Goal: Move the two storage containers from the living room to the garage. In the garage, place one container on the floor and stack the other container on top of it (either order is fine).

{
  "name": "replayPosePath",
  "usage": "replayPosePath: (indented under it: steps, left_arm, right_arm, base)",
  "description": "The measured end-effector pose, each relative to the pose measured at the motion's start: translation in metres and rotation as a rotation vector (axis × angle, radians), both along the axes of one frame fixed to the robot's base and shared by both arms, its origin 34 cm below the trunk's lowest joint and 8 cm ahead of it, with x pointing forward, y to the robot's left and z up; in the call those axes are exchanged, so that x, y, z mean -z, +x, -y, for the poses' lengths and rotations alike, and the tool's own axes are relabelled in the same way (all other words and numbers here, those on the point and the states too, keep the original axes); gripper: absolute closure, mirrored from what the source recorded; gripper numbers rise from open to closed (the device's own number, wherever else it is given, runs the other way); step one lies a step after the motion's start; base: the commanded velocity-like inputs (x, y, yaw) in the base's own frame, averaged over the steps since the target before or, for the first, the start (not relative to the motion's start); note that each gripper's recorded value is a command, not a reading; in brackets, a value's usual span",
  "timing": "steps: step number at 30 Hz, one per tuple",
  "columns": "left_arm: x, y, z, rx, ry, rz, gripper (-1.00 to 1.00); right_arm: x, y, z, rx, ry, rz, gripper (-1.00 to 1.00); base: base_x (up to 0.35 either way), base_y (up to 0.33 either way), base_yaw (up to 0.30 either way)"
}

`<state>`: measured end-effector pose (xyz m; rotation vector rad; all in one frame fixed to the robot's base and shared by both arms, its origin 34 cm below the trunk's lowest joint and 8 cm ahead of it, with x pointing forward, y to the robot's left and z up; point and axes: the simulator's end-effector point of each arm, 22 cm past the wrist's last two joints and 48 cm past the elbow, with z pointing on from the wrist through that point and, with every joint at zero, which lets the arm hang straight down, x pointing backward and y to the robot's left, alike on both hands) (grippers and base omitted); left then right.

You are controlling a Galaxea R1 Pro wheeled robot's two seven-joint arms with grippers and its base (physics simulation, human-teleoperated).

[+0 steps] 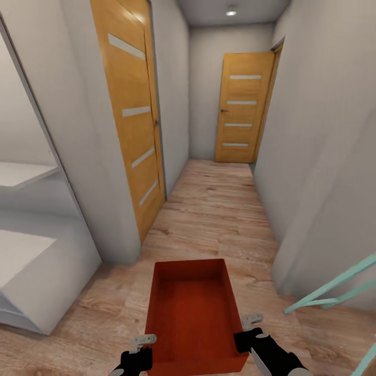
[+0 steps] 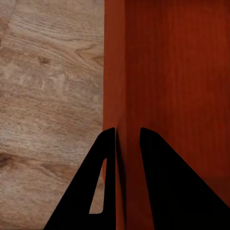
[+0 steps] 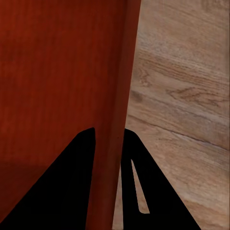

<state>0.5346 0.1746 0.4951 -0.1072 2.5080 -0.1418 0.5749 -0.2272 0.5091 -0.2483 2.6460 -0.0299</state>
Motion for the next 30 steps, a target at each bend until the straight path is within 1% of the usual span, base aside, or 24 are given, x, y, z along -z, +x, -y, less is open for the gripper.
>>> replayPosePath:
  steps: [6,9,13,30]
  left_arm:
    - [0.0000,0.0000,-0.0001,0.000,0.000,0.000,1.00]
    - [0.0001,0.0001,-0.0013,0.001,0.000,0.001,1.00]
    - [0.0005,0.0005,-0.0070,0.001,-0.002,0.001,1.00]
    - [0.0004,0.0004,-0.0051,0.001,-0.002,0.001,1.00]
  right_arm:
    - [0.0000,0.0001,-0.0001,0.000,0.000,0.000,1.00]
    - [0.0000,-0.0001,-0.0015,0.002,0.000,0.000,1.00]
    - [-0.0003,-0.0001,-0.0073,0.003,-0.002,0.001,1.00]
    - [-0.0001,-0.0002,-0.0053,0.003,-0.001,0.001,1.00]
  base:
    - [0.322,0.145,-0.015]
    - [0.322,0.140,-0.126]
    - [0.322,0.135,-0.227]
    - [0.332,0.093,-0.252]
